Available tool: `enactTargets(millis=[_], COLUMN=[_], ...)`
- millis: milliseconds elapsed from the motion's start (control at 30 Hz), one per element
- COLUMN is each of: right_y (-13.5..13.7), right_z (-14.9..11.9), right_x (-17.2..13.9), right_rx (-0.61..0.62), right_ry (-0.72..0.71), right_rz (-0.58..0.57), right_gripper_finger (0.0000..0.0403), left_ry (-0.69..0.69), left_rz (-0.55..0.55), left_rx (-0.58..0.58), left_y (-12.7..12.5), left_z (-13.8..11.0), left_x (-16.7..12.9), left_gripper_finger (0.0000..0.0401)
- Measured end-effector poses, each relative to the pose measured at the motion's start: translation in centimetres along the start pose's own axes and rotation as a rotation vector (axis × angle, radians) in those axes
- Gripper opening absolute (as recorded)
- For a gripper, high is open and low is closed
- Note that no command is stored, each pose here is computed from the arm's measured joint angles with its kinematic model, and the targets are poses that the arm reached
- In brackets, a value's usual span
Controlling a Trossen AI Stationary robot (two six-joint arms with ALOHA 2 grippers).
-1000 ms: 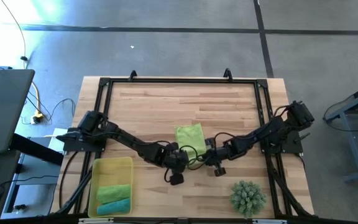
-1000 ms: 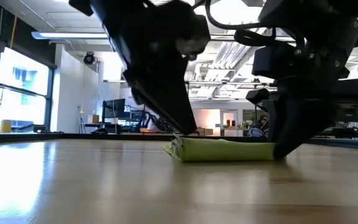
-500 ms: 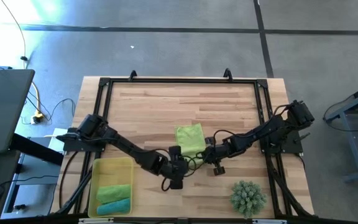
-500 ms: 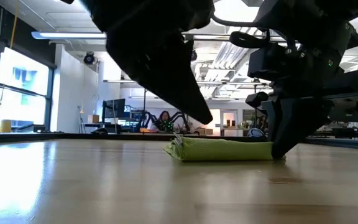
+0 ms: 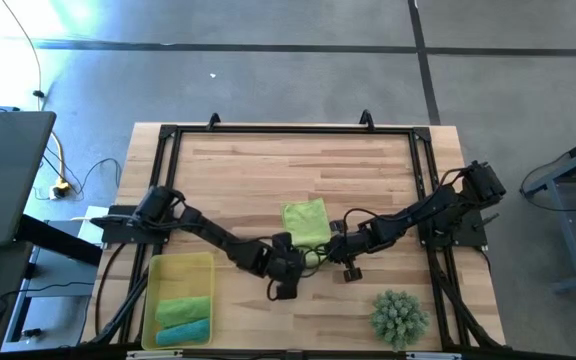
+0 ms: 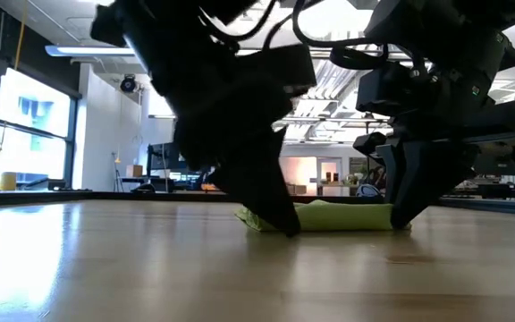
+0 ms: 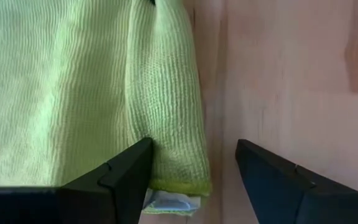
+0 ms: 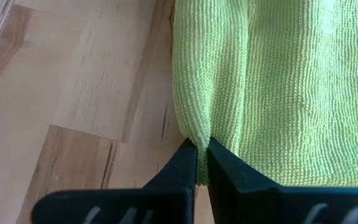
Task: Roll microfiber towels into tight, uniform cylinder then place into a basket
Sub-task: Roll the light green microfiber towel
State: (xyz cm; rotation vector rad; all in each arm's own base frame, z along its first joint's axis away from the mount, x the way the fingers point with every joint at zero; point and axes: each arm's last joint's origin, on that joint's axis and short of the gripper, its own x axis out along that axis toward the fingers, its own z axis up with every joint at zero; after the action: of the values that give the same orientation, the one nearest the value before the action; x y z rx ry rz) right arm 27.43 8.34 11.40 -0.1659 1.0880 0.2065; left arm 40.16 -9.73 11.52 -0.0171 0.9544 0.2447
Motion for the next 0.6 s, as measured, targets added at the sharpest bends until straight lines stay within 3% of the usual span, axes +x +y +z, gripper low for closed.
enactTargets(millis=[167,367,500,600], right_y=[0.0,0.1,0.4,0.4], right_z=[0.0,0.0,0.1,0.3], right_x=[0.0,0.0,0.0,0.0], right_rx=[0.0,0.045,0.079,0.107], right_ry=[0.001,0.0,0.004,-0.011], right_rz=[0.001,0.059,0.156,0.267], right_gripper_finger=[0.0005,0.0005,0.0005,0.0005], left_ry=[0.05,0.097,0.147,0.162], left_rz=[-0.027,-0.064,-0.2,-0.337], left_rx=[-0.135,-0.249,-0.337,-0.384], left_y=[0.9,1.6,1.5,1.0], left_z=[0.1,0.1,0.3,0.8], left_x=[0.3,0.6,0.5,0.3], left_gripper_finger=[0.0199,0.01,0.0022,0.0012])
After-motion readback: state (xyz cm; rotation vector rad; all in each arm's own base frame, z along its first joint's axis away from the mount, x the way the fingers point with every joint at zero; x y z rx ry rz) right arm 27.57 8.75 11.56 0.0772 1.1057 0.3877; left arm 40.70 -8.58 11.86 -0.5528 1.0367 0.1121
